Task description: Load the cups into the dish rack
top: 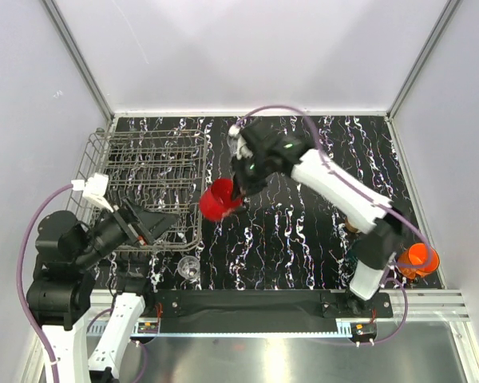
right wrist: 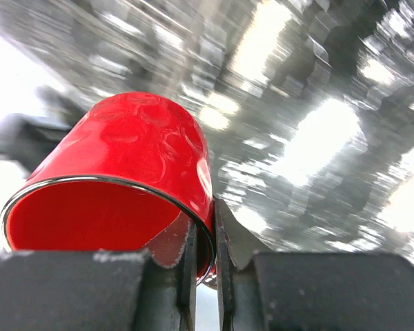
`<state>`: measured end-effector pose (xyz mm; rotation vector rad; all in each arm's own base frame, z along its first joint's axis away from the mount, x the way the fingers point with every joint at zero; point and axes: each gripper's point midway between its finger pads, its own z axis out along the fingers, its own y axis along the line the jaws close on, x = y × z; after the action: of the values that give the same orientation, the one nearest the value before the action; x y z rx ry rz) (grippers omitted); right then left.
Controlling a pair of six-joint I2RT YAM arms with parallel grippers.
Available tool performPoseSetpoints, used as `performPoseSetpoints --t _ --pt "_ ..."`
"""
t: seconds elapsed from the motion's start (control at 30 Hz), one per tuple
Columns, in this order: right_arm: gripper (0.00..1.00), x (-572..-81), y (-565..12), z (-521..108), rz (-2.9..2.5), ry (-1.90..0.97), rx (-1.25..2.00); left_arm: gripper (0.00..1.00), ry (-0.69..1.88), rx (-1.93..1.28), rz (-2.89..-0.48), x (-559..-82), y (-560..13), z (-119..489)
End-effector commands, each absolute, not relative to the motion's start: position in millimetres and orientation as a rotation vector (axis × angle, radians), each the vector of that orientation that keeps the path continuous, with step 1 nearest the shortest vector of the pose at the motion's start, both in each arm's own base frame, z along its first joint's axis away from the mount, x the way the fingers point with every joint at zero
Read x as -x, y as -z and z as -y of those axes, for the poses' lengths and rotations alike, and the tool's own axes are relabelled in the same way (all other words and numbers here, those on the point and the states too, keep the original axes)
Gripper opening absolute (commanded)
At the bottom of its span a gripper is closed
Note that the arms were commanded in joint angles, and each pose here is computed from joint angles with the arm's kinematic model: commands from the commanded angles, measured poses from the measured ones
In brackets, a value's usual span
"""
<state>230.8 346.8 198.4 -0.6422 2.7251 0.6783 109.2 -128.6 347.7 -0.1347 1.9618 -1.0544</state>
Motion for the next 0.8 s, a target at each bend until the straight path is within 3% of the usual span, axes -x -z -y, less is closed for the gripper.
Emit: performPoseSetpoints --t 0.0,0.2,0.37,0.63,0.77 --pt "0.0 -222.4 -325.4 -371.1 -2.488 -1.325 0.449 0.95 1.194 -0.045 -1.72 -102.1 -406.1 146.1" --pt "0.0 -205.1 -450.7 -374.0 -2.155 -2.018 0.254 0.98 1.21 -0.111 -1.576 -97.7 -425.1 148.2" --pt "0.0 -191.2 -507.5 -372.7 -1.925 -2.297 0.276 0.99 1.25 -0.141 -1.479 -107.6 -437.4 151.3" --pt "0.0 -175.6 -514.6 -399.0 -1.896 -2.487 0.248 0.99 1.294 -0.138 -1.356 -128.2 -462.6 151.6" --pt "0.0 -169.1 -508.0 -408.4 -1.92 -2.534 0.217 0.94 1.286 -0.15 -1.349 -134.9 -465.2 152.0"
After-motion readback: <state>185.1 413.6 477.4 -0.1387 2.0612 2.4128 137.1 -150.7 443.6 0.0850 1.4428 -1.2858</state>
